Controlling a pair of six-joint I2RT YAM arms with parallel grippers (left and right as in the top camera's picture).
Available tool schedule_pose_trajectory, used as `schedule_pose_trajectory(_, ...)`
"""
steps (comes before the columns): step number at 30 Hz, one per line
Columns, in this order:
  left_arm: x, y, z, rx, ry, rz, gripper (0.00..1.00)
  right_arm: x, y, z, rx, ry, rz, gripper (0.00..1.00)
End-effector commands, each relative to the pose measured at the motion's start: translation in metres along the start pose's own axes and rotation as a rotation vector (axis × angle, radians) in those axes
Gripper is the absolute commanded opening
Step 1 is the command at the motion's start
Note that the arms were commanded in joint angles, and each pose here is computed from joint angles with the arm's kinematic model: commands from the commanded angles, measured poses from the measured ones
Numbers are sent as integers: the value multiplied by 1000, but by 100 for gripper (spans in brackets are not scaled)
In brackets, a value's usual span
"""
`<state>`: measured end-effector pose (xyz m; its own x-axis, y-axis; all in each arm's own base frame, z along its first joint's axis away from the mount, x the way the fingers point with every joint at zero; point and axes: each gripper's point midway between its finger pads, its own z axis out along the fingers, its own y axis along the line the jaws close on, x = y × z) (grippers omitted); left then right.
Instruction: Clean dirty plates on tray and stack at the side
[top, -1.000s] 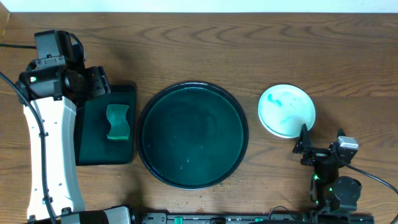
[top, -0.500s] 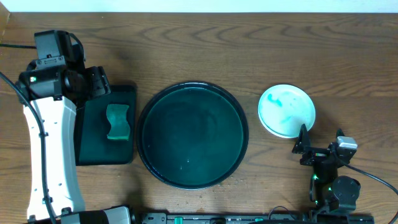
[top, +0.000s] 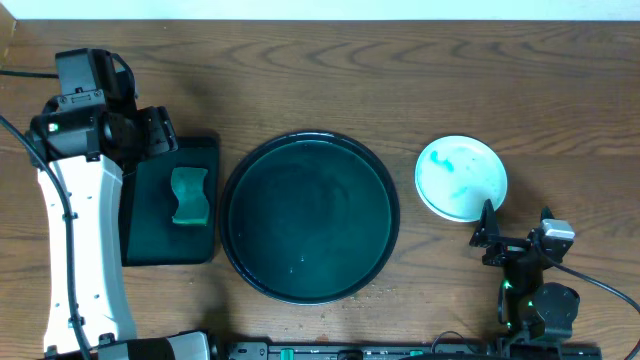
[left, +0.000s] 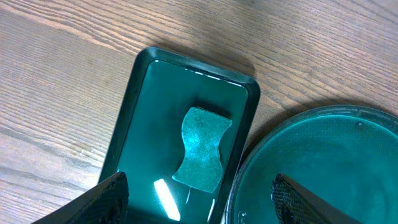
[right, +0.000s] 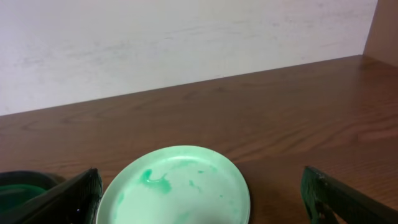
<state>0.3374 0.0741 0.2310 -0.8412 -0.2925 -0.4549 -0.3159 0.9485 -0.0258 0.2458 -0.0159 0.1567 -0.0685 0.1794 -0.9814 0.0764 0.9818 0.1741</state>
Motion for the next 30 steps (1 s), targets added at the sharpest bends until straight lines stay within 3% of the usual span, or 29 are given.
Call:
schedule_pose_trajectory(1, -1, 1, 1, -9, 1, -12, 74, 0, 0, 0, -1, -6, 11, 99)
schedule_pose_trajectory(11, -1, -6, -22, 9, -62, 8, 74, 0, 0, 0, -1, -6, 11, 99)
schedule_pose_trajectory(12, -1, -3, -30, -17, -90, 27, 86, 0, 0, 0, -1, -6, 11, 99)
schedule_pose_trajectory(16, 0, 8, -68, -70, -230, 38, 86, 0, 0, 0, -2, -5, 11, 99)
schedule_pose_trajectory(21, -3, 9, -113, -18, -583, 0, 86, 0, 0, 0, -1, -5, 11, 99)
schedule_pose_trajectory(24, 1, 9, -112, 11, -733, -14, 86, 0, 0, 0, -2, -5, 11, 99)
schedule_pose_trajectory(30, 35, 3, -81, 33, -877, 48, 86, 0, 0, 0, -1, -5, 11, 99)
